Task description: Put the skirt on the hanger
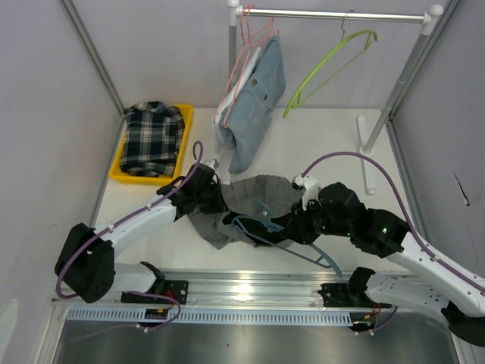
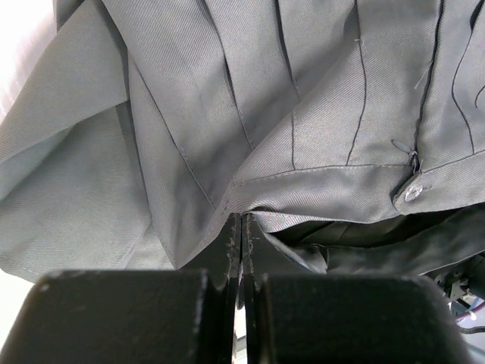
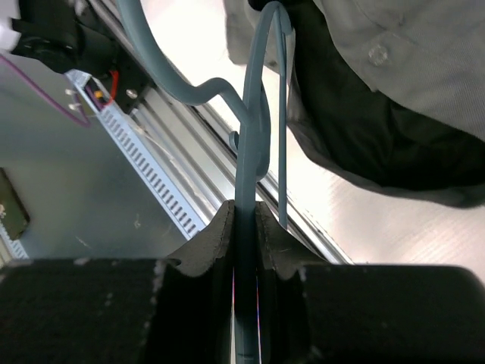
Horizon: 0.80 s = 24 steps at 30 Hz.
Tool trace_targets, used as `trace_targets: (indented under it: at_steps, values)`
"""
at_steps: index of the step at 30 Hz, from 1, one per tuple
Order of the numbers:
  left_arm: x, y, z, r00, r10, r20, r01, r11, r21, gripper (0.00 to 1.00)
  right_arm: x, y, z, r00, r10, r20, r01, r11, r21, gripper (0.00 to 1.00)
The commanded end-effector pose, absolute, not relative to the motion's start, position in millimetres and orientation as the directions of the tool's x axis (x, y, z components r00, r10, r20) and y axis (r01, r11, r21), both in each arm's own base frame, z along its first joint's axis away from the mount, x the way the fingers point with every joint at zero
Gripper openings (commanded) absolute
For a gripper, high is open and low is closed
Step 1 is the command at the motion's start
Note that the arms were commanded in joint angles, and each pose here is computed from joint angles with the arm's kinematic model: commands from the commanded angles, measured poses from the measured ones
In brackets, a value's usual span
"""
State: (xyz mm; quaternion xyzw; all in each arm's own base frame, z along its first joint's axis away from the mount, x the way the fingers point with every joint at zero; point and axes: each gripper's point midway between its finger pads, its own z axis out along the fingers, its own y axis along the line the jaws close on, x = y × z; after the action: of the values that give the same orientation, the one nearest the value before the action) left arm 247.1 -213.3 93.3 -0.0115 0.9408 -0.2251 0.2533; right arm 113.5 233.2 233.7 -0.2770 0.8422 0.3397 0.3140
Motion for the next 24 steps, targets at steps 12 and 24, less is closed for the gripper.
trace_targets:
  at_steps: [12, 24]
  values:
    - [249.2, -213.8, 108.7, -0.848, -0.126, -0.516, 0.124, 0.897, -0.423, 0.0, 122.6, 242.0, 270.6, -0.57, -0.187, -0.8, -0.725, 0.573, 0.382, 0.0]
    - [246.6, -216.3, 123.3, -0.841, -0.13, -0.525, 0.138, 0.887, -0.44, 0.0, 141.7, 264.1, 240.8, -0.535, -0.22, -0.815, -0.745, 0.577, 0.334, 0.0]
